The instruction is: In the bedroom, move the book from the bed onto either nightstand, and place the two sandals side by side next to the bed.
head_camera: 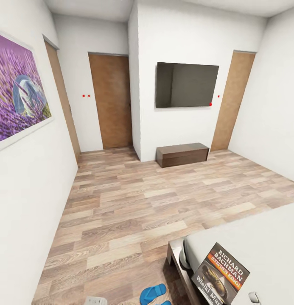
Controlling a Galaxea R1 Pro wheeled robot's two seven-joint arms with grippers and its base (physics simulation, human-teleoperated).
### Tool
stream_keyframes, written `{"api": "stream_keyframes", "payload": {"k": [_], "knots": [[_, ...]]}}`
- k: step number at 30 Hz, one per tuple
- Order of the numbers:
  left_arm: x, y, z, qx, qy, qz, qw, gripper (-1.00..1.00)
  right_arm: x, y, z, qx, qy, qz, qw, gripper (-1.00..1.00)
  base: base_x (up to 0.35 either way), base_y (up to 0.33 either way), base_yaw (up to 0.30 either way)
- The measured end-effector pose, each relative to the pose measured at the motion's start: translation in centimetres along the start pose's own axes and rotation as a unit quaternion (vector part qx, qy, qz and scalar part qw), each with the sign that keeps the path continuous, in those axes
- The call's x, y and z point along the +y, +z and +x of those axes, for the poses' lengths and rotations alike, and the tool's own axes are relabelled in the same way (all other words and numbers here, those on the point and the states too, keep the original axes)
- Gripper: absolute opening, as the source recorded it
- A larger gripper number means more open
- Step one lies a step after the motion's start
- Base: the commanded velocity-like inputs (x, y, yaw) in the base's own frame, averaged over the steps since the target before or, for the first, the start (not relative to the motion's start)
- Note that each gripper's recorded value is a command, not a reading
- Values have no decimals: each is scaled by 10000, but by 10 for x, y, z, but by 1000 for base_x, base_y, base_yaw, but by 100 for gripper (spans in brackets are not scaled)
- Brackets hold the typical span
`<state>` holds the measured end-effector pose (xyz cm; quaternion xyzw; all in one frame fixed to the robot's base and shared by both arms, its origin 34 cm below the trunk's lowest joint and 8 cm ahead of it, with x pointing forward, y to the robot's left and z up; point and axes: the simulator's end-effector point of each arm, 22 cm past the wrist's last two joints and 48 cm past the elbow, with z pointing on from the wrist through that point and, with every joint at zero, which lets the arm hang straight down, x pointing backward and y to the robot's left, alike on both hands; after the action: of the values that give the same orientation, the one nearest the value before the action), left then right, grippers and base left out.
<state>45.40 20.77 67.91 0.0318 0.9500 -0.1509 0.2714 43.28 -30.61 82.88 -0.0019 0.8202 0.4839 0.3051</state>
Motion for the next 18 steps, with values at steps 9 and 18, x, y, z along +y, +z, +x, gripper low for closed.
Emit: {"api": "stream_keyframes", "payload": {"k": [9,18], "knots": [[0,0,0,0,0,0,10000,100,0,0,0,1,0,4,10000,-100,0,0,291],[0,0,0,1,-1,-1,10000,100,-13,0,1,11,2,299,9996,-100,0,0,289]]}}
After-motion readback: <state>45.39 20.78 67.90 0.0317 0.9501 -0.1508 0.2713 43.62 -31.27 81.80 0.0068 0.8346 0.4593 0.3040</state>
